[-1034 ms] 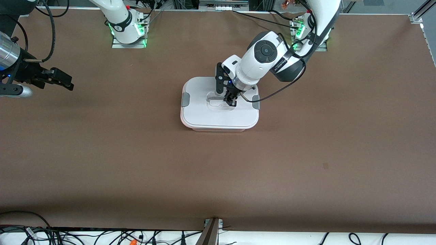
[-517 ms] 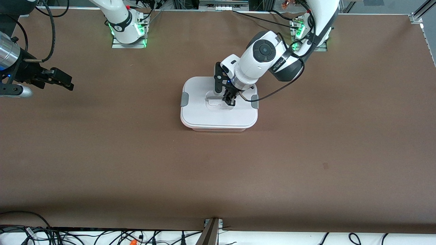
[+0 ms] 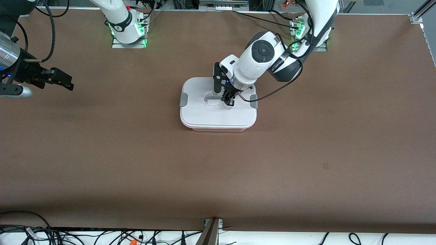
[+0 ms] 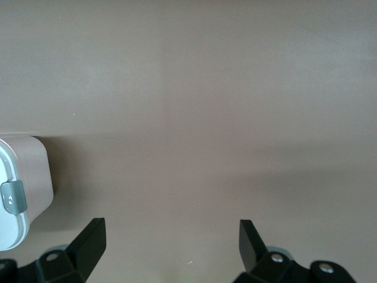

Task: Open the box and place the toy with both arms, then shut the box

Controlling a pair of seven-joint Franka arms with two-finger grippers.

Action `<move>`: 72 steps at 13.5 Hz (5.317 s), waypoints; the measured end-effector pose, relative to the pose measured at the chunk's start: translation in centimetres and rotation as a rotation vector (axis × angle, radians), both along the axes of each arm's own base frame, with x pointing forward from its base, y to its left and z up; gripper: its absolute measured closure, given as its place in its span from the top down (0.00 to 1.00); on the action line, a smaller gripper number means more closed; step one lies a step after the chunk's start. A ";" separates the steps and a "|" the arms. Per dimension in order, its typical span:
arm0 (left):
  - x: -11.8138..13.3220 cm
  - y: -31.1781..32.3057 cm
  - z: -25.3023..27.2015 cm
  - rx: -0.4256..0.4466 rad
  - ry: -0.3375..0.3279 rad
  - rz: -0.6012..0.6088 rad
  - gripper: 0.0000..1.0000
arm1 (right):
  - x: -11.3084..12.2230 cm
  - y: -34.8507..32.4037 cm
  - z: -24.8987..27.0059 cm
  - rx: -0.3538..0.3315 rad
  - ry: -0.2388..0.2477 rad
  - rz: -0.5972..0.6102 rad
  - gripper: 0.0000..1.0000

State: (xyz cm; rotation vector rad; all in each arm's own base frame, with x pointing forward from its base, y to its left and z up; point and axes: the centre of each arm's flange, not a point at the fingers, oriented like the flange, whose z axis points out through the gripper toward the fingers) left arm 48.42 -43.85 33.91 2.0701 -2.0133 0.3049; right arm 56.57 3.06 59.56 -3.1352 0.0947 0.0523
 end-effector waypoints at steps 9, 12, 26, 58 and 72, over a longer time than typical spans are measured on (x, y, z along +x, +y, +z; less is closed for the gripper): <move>0.2 0.1 -0.2 0.001 -0.004 0.007 0.07 | 0.0 0.0 0.0 0.000 0.000 0.000 1.00; 0.3 0.5 -0.6 0.008 -0.001 0.009 0.21 | 0.0 0.0 0.0 0.000 0.000 0.000 1.00; 5.4 15.1 12.7 0.199 0.125 0.191 1.00 | 0.0 0.0 0.0 0.000 0.000 0.000 1.00; 9.5 40.0 24.8 0.215 0.292 1.423 1.00 | -0.2 0.3 0.1 0.002 0.006 0.005 1.00; 8.4 41.3 24.3 0.250 0.355 1.555 1.00 | -0.2 0.2 0.0 0.002 0.008 0.004 1.00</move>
